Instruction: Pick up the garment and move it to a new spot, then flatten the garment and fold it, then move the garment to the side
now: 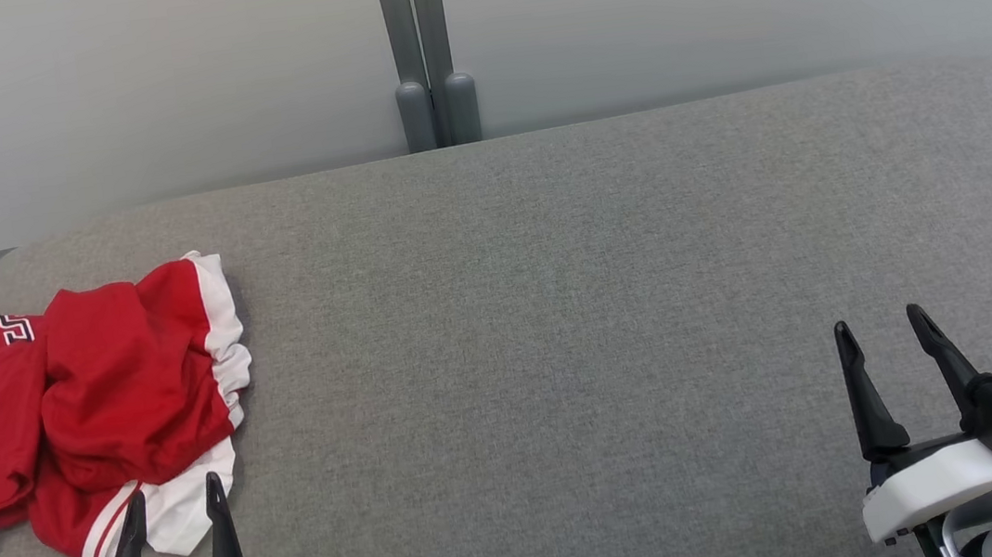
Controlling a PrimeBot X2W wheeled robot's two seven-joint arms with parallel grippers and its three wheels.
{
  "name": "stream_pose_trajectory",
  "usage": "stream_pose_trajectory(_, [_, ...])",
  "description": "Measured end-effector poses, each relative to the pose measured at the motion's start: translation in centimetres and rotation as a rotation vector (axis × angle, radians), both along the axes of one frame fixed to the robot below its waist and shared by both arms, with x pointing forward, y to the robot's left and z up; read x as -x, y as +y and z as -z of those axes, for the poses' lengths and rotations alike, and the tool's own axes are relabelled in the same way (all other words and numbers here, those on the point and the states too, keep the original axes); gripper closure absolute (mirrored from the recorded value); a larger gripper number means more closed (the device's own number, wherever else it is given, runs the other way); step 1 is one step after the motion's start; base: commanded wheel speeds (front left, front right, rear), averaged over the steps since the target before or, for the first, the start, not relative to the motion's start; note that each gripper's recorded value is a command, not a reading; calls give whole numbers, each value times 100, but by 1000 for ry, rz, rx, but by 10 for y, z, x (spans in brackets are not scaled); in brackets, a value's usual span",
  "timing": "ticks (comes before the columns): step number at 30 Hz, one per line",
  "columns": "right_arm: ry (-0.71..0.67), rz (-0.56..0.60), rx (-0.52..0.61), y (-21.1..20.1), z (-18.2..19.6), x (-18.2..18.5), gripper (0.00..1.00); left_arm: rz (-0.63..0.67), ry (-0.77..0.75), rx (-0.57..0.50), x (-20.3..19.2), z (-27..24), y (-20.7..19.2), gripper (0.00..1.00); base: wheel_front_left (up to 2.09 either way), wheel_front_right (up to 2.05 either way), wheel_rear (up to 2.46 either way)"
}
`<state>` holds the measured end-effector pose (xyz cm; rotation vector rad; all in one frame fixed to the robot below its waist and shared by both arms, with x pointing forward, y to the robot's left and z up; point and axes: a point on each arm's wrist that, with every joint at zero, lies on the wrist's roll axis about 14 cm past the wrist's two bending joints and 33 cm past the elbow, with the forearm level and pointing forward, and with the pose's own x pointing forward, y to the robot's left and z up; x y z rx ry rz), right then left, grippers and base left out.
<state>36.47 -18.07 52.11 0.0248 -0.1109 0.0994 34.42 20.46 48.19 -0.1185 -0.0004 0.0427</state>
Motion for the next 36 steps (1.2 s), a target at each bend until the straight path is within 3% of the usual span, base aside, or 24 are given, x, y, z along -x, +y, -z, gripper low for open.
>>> stream_pose_trajectory(13, [-16, -9, 64, 3, 0, 3, 0, 16, 10, -61, 4, 6, 0, 0, 0, 0, 0])
stream_pose_trajectory(36, [-2, 14, 16, 0, 5, 4, 0, 24, 21, -27, 7, 11, -2, 0, 0, 0, 0])
